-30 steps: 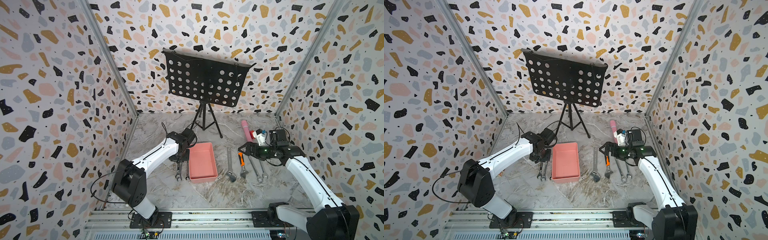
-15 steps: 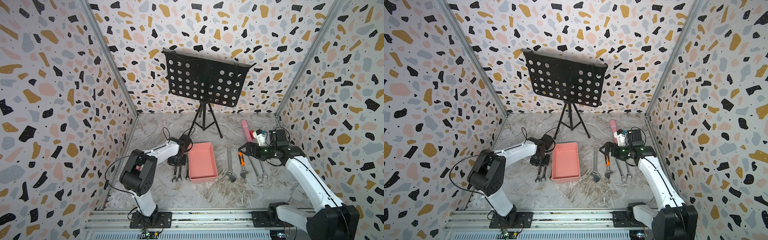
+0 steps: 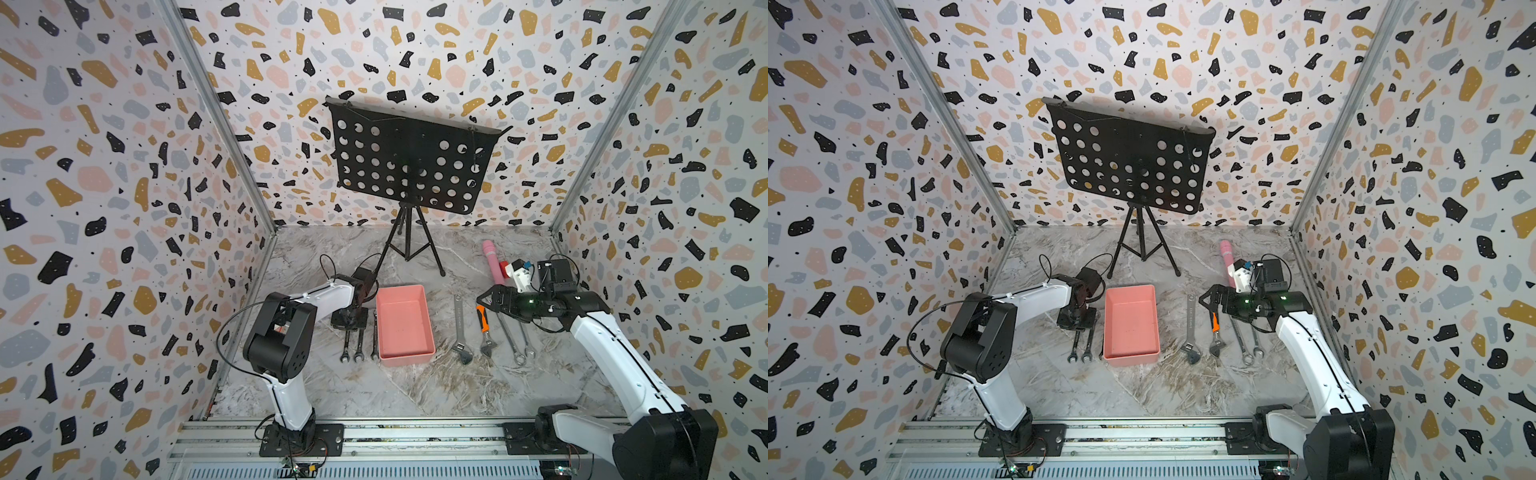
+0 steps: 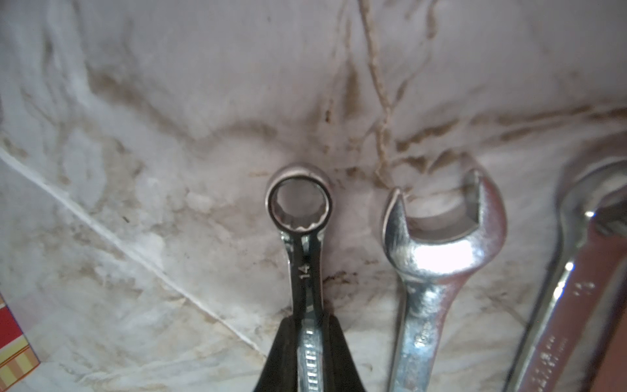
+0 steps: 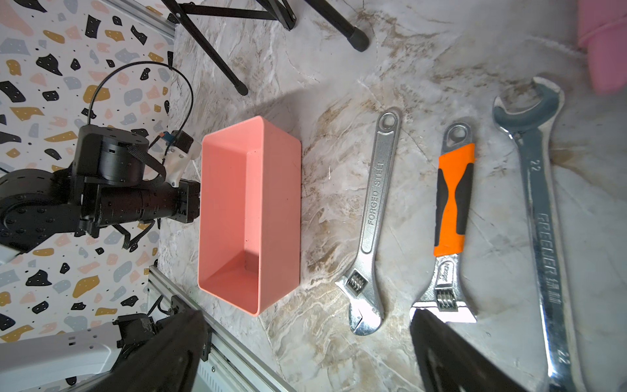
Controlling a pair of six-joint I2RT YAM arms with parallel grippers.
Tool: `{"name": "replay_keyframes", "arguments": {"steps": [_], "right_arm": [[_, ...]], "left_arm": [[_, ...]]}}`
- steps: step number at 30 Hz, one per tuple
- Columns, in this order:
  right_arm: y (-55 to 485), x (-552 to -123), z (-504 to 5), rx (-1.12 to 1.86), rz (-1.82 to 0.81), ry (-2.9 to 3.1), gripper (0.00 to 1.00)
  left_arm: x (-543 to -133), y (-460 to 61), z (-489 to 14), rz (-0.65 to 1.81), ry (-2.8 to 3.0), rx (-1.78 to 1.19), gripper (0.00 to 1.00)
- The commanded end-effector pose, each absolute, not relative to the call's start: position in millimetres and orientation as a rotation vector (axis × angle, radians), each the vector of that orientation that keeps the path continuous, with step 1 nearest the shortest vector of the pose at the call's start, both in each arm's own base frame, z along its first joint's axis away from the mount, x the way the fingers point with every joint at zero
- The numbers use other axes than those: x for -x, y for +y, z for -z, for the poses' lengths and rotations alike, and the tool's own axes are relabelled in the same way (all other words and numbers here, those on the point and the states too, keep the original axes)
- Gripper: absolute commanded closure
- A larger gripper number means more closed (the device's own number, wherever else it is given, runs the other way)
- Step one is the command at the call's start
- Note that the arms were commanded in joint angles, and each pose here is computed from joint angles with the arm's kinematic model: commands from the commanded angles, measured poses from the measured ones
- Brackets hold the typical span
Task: Take out the wrench from the storage box
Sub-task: Place the wrench at the center of the board, then reset both arms
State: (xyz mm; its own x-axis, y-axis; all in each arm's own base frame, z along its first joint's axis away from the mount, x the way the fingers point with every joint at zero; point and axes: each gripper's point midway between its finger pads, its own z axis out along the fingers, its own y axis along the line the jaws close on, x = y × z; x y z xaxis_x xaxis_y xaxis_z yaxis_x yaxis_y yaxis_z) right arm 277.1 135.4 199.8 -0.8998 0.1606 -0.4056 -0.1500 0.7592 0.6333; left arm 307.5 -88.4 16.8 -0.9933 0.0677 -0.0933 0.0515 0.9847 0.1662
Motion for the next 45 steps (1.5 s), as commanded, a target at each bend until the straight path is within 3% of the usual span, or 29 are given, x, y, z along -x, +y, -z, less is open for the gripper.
{"name": "replay_keyframes", "arguments": {"steps": [1, 10, 14, 19, 28, 38, 45], "right_arm": [[133, -276, -206, -0.016, -0.944, 2.511, 0.00], [117, -287, -216, -0.005, -0.817, 2.483, 0.00], [81, -304, -217, -0.051, -0.598, 2.429, 0.00], [22, -332, -210, -0.137, -0.326, 2.281, 0.00], [-71, -365, -152, -0.319, 0.203, 2.101, 0.00], [-85, -373, -91, -0.283, 0.319, 2.103, 0.00], [-78, -375, -90, -0.245, 0.281, 2.119, 0.00]], "left_arm": [[-301, -85, -21, -0.238, 3.040, -0.105, 0.77], [-309, -82, -87, -0.092, 2.909, -0.129, 0.48], [-328, -66, -118, -0.054, 2.719, -0.167, 0.24], [-355, -40, -128, 0.054, 2.528, -0.096, 0.00], [-393, -9, -142, 0.057, 2.162, -0.017, 0.00], [-402, 11, -162, 0.026, 1.885, 0.040, 0.00], [-407, 14, -160, 0.041, 1.905, 0.026, 0.00]]}}
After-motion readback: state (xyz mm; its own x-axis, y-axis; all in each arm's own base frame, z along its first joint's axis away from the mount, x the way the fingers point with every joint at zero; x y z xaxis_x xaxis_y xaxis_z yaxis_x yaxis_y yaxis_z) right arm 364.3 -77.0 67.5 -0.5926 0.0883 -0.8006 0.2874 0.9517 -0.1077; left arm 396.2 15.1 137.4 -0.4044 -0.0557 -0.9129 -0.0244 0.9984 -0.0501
